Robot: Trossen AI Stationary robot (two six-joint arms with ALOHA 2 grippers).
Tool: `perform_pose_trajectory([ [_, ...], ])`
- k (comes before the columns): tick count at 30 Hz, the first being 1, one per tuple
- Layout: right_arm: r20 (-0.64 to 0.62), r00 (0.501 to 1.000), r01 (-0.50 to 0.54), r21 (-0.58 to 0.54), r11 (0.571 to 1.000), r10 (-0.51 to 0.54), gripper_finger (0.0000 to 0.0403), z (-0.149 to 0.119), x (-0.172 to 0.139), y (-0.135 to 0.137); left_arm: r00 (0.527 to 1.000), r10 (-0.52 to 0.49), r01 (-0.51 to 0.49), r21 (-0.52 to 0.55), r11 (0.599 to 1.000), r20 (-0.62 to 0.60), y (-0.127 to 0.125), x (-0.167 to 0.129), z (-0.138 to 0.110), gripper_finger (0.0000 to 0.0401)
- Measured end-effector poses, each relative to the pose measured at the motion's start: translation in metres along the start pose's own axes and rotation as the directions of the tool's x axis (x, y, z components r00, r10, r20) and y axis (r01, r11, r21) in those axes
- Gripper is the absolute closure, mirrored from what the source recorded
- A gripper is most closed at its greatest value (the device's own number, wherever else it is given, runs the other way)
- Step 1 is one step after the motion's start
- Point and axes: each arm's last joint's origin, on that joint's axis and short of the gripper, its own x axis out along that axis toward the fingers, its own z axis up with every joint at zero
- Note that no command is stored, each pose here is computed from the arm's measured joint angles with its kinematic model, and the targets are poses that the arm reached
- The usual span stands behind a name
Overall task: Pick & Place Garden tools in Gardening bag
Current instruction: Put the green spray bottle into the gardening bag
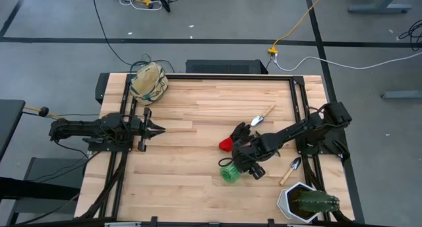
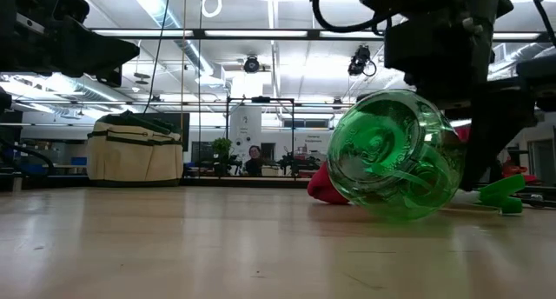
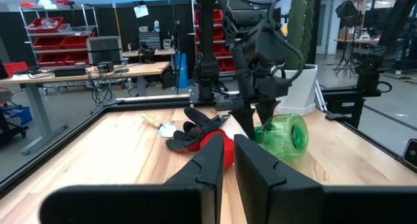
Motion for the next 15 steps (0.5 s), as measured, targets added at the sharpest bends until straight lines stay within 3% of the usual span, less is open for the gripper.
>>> perform_pose_trajectory([
  [15, -0.008, 1.0, 0.006, 0.001, 1.0, -0.006, 0.015, 0.0001, 0.0066, -0.0009, 1.0, 0.0, 0.0, 0.0, 1.0, -0.001, 0.0, 0.0, -0.0001, 0.0357],
])
